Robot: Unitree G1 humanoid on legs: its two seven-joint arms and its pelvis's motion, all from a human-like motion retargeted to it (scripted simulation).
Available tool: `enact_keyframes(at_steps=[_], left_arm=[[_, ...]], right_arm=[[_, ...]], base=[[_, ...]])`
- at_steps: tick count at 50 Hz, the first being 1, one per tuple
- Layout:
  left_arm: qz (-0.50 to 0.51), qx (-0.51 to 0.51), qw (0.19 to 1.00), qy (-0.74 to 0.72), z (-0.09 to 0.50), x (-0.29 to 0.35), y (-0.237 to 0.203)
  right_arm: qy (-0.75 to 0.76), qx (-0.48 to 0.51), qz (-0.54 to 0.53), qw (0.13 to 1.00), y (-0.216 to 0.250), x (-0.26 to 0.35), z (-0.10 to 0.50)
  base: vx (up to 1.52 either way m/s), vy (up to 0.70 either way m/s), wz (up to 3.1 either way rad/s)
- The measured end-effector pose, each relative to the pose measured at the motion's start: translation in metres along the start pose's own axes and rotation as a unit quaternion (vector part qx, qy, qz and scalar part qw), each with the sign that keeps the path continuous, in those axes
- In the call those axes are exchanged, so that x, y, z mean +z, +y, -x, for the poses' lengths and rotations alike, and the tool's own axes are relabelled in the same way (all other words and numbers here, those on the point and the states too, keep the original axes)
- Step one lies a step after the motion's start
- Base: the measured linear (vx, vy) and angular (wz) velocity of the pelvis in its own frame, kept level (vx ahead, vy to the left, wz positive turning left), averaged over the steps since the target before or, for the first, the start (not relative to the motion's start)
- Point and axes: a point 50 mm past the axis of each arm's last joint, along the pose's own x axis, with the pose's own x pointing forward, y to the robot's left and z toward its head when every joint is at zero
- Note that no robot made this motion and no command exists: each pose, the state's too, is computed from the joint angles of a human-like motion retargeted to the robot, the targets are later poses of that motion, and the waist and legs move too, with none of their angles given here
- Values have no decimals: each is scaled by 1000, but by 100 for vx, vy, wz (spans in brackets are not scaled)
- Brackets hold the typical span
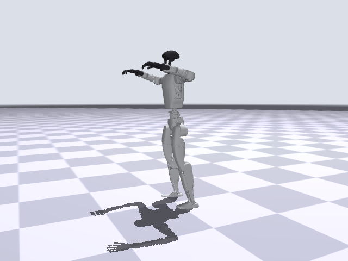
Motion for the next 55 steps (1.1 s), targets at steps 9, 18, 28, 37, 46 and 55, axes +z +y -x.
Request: enact_keyframes(at_steps=[9,18,28,37,46,55], left_arm=[[-7,5,1000,0,-1,0,4],[40,29,999,-5,2,1,-4],[374,78,918,104,0,-10,-109],[648,-41,671,359,54,55,-302],[694,-136,331,625,198,143,-404],[590,85,53,801,345,120,-378]], right_arm=[[2,-2,5,1000,-2,0,0],[-16,-44,-35,998,-2,2,1],[31,-134,-364,921,88,-13,-20],[233,7,-615,753,275,15,-14],[474,181,-584,633,403,53,76],[543,310,-500,599,432,70,161]], base=[[0,0,0],[0,0,0],[-2,-3,-1],[1,3,13],[-1,-1,27],[0,0,12]])
